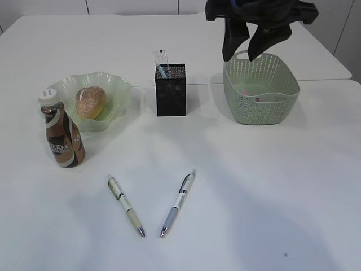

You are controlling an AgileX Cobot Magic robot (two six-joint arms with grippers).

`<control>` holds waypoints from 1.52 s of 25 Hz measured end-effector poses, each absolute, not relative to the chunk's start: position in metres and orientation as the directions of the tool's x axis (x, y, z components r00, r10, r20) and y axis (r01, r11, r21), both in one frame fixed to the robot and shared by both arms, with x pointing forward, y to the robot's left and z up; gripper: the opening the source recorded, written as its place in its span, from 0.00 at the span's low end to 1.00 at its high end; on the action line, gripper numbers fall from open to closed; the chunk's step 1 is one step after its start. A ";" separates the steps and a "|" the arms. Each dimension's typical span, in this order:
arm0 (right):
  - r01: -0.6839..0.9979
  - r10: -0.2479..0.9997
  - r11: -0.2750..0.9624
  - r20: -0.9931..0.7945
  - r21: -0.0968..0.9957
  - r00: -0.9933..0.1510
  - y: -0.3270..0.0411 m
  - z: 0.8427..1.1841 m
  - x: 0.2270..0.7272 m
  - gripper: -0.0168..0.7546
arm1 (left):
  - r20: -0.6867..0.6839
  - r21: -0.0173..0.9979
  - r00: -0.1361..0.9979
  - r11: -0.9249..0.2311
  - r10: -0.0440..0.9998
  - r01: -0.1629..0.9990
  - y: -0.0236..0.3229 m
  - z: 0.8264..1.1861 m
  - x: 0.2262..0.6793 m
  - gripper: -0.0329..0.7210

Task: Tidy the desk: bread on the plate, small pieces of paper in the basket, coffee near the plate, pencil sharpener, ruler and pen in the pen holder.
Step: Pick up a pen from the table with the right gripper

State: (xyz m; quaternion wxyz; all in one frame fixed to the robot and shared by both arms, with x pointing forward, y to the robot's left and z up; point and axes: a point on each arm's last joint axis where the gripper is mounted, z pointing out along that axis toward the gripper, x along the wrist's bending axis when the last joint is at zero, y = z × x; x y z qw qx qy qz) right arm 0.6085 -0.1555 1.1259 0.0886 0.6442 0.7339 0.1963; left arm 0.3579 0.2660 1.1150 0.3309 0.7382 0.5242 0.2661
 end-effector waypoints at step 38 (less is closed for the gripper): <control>0.971 0.930 -0.239 0.288 0.005 0.227 -0.102 1.015 0.561 0.54 | -0.032 0.604 0.217 -0.154 0.976 0.782 0.271 1.101 0.344 0.50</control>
